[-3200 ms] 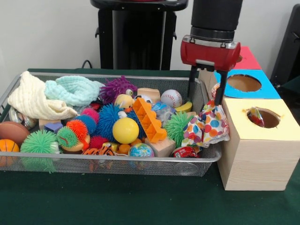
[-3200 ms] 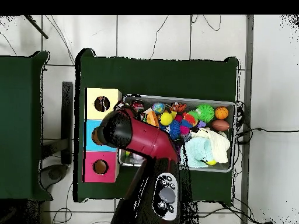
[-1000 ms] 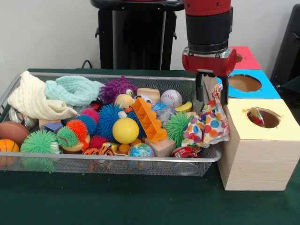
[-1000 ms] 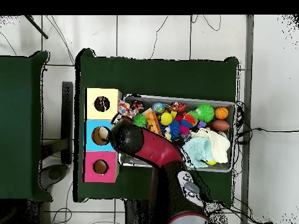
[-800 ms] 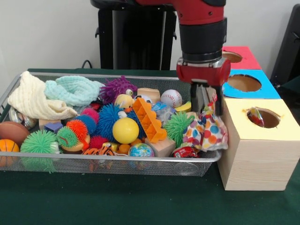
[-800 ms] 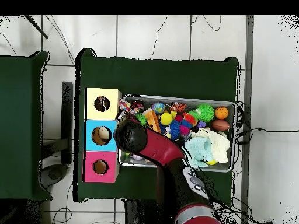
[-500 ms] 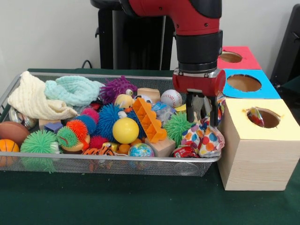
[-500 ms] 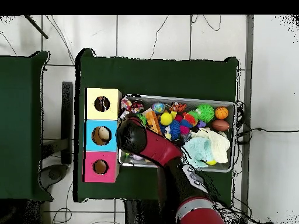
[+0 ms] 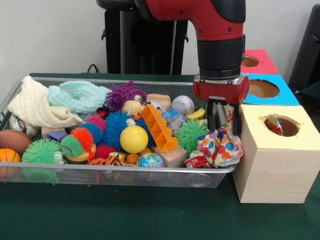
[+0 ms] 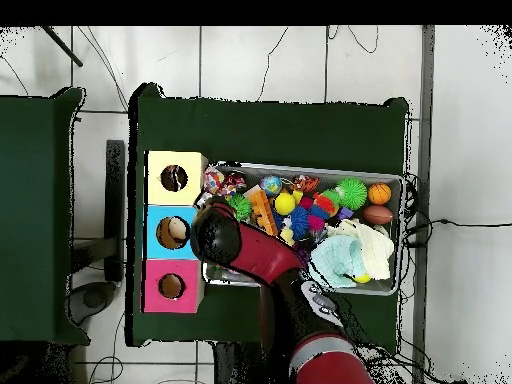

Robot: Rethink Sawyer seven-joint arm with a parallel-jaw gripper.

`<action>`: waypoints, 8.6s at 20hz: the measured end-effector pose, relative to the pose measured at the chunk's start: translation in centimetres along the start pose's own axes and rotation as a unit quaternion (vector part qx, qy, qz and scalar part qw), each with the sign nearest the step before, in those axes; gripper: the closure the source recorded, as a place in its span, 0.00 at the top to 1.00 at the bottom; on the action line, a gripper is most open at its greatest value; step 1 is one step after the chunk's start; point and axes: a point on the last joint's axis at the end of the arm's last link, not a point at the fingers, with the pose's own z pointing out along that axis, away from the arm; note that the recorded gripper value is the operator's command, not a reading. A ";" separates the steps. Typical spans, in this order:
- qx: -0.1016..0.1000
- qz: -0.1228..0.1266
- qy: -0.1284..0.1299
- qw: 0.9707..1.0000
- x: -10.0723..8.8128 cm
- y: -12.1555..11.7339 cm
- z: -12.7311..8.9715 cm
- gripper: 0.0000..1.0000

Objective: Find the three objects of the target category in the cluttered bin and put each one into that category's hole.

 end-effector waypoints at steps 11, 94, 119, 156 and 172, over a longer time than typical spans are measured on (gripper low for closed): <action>0.000 0.000 0.000 1.000 0.0 0.0 -0.1 1.00; 0.040 -0.072 -0.022 0.996 -1.0 8.9 -14.0 0.00; 0.031 -0.001 -0.005 1.000 6.7 11.9 -10.7 0.00; 0.018 0.017 -0.044 0.999 4.3 11.5 -8.8 1.00; 0.027 0.011 -0.052 0.998 2.8 11.8 -10.0 1.00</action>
